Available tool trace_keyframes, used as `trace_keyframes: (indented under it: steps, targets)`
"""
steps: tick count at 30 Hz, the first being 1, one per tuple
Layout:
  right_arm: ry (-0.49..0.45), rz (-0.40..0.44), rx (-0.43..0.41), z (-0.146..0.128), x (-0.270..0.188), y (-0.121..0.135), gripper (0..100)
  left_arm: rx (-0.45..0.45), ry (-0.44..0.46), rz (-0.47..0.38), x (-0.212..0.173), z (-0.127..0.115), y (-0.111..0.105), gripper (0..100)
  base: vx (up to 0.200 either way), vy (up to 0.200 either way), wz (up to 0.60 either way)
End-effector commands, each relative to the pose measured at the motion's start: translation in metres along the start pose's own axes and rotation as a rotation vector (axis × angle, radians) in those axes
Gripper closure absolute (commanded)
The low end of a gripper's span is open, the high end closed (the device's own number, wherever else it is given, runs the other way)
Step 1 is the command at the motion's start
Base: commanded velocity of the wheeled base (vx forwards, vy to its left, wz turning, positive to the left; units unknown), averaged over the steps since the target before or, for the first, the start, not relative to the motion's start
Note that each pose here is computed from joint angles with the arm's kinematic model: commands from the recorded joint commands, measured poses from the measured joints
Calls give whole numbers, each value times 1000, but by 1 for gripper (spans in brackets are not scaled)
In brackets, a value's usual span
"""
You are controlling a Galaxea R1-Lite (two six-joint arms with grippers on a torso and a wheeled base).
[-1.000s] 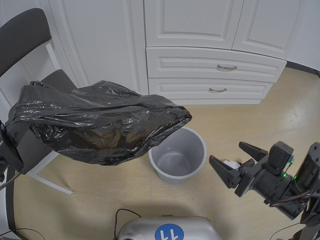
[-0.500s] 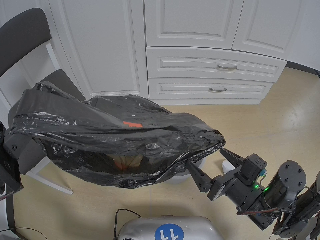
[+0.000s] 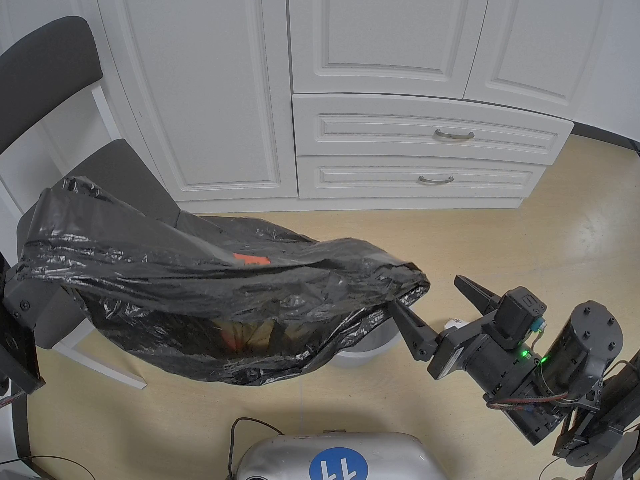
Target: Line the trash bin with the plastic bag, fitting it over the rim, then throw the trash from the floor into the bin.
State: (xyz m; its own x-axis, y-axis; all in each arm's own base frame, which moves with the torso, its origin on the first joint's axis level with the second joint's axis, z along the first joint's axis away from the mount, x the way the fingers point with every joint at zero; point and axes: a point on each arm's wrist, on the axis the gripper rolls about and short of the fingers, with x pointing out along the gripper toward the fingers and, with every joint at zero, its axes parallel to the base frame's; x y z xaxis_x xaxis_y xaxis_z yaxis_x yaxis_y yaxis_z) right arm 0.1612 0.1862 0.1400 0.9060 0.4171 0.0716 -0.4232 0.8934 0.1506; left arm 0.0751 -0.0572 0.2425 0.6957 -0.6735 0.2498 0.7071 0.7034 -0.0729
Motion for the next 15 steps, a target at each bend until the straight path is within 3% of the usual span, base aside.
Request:
trace_keyframes:
  steps: [1,15]
  targets:
    - [-23,30,15,11,-10,2,0,0,2,-2,1,0,0,100,0,0,0]
    - [91,40,-40,-13,-18,0,0,-7,-17,-6,3,5,0,100,0,0,0]
